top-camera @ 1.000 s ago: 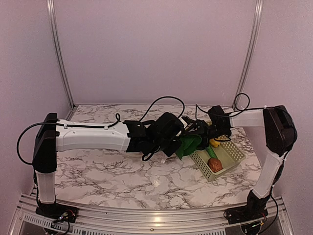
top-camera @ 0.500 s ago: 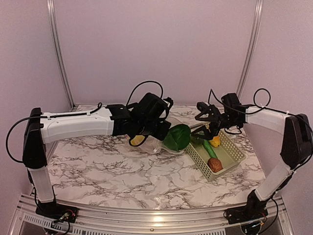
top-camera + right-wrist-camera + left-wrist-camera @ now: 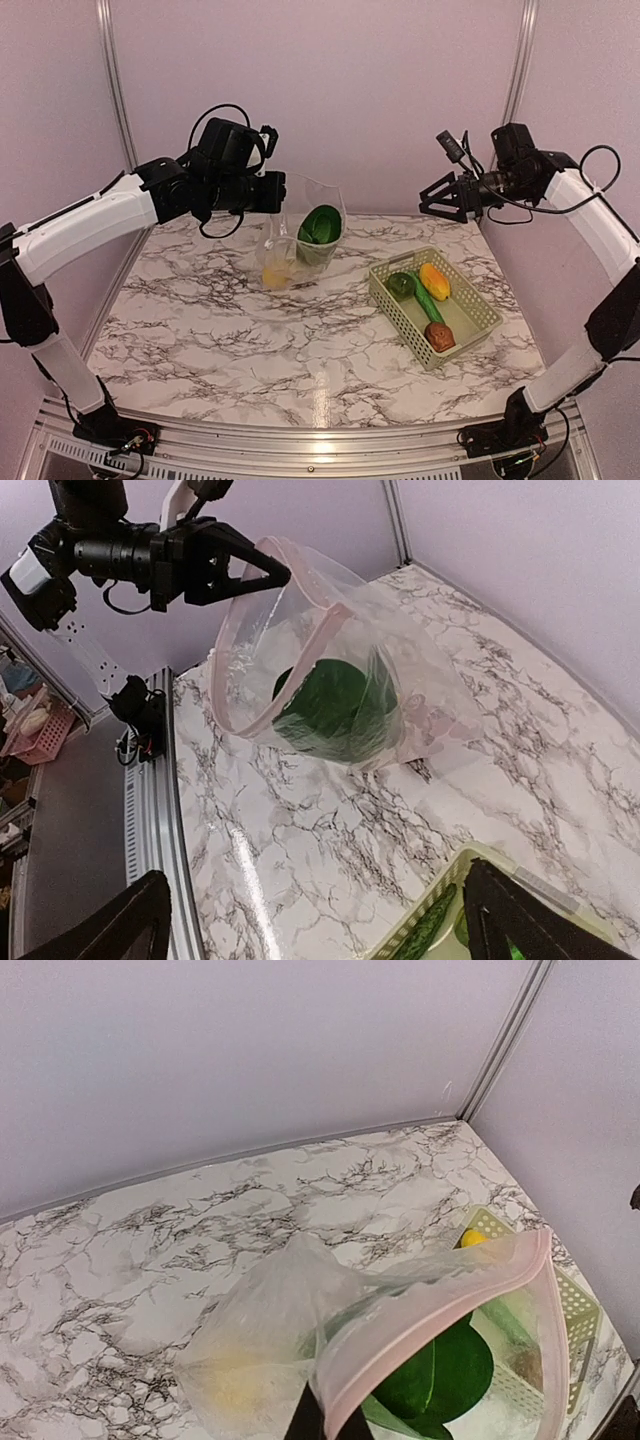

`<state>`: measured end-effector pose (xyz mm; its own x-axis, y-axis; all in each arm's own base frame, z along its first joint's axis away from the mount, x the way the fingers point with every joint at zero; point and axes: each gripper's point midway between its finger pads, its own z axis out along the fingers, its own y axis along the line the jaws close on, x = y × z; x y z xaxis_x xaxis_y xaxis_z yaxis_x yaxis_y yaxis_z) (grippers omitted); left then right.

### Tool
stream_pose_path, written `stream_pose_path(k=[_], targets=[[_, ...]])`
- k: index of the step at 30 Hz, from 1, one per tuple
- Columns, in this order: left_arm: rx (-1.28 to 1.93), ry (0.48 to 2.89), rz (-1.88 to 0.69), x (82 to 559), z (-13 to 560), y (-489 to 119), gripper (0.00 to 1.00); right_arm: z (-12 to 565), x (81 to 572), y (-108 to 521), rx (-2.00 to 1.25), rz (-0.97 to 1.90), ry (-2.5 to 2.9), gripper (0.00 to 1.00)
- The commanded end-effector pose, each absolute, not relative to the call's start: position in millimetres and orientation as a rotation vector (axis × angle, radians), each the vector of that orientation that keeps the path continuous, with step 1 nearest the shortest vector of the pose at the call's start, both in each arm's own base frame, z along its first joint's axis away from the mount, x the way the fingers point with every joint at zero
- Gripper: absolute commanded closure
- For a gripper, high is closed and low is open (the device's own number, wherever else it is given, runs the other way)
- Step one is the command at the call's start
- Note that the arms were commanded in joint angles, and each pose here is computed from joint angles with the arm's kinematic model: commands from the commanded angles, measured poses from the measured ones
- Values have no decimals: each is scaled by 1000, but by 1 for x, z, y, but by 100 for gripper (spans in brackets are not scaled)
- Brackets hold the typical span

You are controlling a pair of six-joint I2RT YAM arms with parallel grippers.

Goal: Place the food in the zip-top bag and seal the zipper
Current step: Place the fake vegetable in the zipper food storage bag, then adjust the zipper food storage bag at the center of the board.

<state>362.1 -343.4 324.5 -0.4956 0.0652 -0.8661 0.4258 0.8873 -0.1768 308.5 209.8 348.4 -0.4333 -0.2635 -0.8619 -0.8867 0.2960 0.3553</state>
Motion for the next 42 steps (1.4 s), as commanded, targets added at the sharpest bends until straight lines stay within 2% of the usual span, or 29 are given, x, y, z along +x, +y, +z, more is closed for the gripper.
stream_pose_path(k=[1,4,7,12,14,17,26,31,37,42], targets=[[361,2153,-573,358,295,-359,100,364,288,227,-1352,820,1634,5],[358,2202,-612,362,278,-362,100,371,267,259,-1518,710,1480,21],[415,2265,-711,357,260,-375,100,362,251,290,-1658,639,1393,43],[486,2312,-816,346,247,-391,100,330,230,321,-1906,447,1275,66],[482,2308,-837,344,246,-391,100,311,220,330,-1996,396,1259,69],[475,2299,-850,342,246,-390,100,285,210,341,-2087,353,1254,68],[503,2306,-848,336,249,-387,100,221,201,345,-2257,265,1336,50],[510,2307,-846,333,249,-385,100,195,215,345,-2250,196,1441,49],[504,2296,-853,333,253,-385,100,177,220,346,-2259,171,1465,63],[512,2305,-854,335,251,-388,100,185,236,356,-2193,128,1482,96]])
